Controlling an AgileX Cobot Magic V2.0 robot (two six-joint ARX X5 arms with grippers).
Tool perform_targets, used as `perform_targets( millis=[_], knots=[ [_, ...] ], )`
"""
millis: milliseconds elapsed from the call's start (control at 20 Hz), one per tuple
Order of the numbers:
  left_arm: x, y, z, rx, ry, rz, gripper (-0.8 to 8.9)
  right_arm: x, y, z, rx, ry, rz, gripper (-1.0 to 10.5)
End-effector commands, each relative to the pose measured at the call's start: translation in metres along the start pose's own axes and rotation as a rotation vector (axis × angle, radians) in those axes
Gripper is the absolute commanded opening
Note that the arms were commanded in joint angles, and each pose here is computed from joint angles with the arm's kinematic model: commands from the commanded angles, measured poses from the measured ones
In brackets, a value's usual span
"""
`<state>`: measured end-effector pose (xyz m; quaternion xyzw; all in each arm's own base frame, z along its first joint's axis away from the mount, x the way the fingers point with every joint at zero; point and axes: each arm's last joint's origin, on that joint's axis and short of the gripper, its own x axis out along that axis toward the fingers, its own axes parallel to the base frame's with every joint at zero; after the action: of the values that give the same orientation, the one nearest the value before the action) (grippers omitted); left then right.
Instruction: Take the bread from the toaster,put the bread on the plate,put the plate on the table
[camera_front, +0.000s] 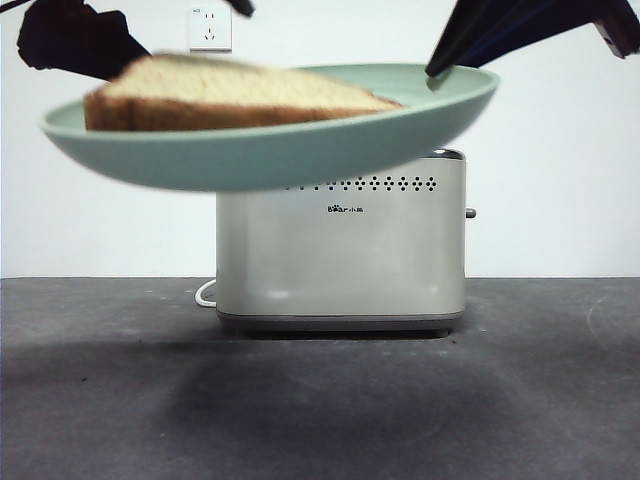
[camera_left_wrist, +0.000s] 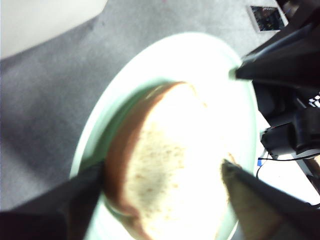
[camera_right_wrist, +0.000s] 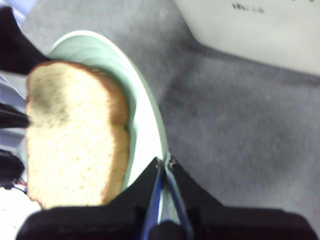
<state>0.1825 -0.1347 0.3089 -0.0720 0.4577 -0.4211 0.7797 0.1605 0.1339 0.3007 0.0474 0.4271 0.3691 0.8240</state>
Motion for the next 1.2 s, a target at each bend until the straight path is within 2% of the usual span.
perform_targets(
  millis=[50, 350, 650, 700, 750, 800, 850, 950, 1200],
  knots=[
    [-0.003, -0.003, 0.005, 0.026, -0.019, 0.002, 4.45, 0.001, 0.000, -0.002, -0.007, 0.023, 0.014, -0.2],
    [-0.022, -0.018, 0.021, 0.071, -0.084, -0.012, 4.44, 0.001, 0.002, -0.003, -0.004, 0.041, 0.063, -0.2],
    [-0.061, -0.042, 0.035, 0.163, -0.159, -0.022, 4.32, 0.001, 0.001, -0.002, 0.006, 0.028, 0.056, -0.2],
    [-0.069, -0.046, 0.034, 0.185, -0.158, -0.020, 3.62, 0.001, 0.001, -0.001, 0.008, 0.021, 0.056, -0.2],
    [-0.076, -0.050, 0.032, 0.198, -0.151, -0.017, 2.17, 0.001, 0.001, 0.000, 0.014, 0.009, 0.050, -0.2],
    [-0.083, -0.053, 0.028, 0.206, -0.150, -0.015, 0.31, 0.001, 0.000, 0.001, 0.019, -0.009, 0.023, -0.2],
    [-0.088, -0.055, 0.025, 0.228, -0.155, -0.016, -0.05, 0.003, -0.001, 0.002, 0.022, -0.017, -0.002, -0.2],
    [-0.099, -0.059, 0.017, 0.262, -0.178, 0.012, -0.08, 0.013, -0.004, 0.003, 0.038, 0.010, -0.018, -0.2],
    [-0.128, -0.063, -0.002, 0.294, -0.274, 0.250, -0.08, 0.065, -0.020, 0.010, 0.079, 0.096, -0.048, -0.2]
  ],
)
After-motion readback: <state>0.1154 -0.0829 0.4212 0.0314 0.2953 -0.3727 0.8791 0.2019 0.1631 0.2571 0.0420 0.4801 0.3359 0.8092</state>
